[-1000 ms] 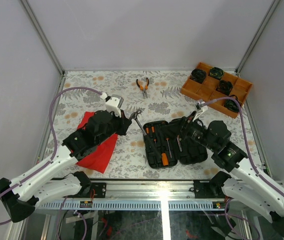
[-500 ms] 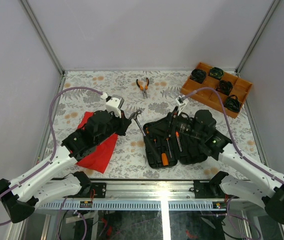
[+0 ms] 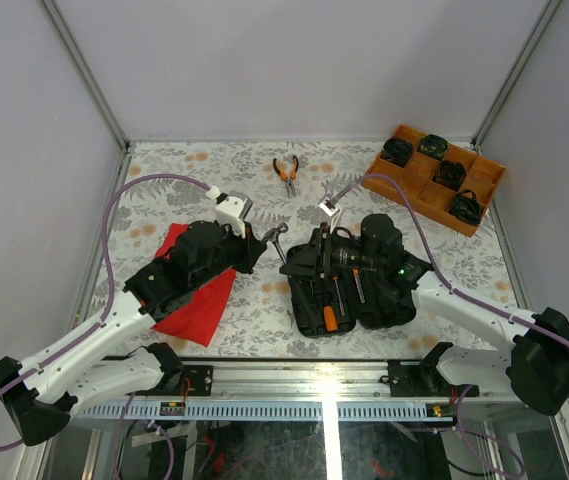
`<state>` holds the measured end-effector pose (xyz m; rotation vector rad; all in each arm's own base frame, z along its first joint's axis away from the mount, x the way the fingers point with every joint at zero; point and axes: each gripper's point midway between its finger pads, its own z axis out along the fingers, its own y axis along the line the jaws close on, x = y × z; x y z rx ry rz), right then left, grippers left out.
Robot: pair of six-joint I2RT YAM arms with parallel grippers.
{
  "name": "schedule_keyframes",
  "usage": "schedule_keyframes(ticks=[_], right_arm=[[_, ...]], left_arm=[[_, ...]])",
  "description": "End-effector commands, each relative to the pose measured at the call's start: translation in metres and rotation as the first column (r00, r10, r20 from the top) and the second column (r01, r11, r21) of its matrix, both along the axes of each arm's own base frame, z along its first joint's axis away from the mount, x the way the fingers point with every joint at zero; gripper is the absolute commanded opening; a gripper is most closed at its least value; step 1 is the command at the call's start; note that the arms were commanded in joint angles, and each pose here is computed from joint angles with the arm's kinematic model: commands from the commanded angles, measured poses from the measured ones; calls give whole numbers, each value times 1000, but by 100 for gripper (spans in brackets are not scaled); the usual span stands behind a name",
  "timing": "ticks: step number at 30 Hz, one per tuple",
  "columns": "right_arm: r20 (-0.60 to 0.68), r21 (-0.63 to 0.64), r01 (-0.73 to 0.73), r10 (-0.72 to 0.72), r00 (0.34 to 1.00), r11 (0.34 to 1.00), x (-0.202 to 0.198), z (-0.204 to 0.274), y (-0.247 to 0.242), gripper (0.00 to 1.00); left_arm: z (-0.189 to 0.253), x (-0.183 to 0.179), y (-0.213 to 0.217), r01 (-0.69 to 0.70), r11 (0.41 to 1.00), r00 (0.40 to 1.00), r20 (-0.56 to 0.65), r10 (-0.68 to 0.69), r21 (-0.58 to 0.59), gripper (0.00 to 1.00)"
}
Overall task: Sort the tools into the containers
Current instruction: Pick up the hammer at the center of the board.
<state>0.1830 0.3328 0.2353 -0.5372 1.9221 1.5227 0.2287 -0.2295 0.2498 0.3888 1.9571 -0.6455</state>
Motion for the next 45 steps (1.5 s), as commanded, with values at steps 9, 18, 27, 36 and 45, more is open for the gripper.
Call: schedule_keyframes(ticks=[9,18,27,36,45], right_arm=[[58,72,-77,73,996,994,-3,22,22,26],[71,34,0,-2,997,999,5,14,15,2],[242,-16,226,-215,946,974,30,26,-20,0],[770,20,135,-101,630,991,12,42,-45,0],[965,-251,108,240,109,962,11,24,-52,0]], left_arm=[[36,4,-10,28,993,994,107,-16,-112,0],[47,1,-3,27,992,989,149,-8,-127,35],[68,-10,15,9,988,981,194,21,-153,73],[93,-35,10,125,978,978,187,-93,-169,76],[95,-35,-3,97,968,995,41,-90,-231,77]])
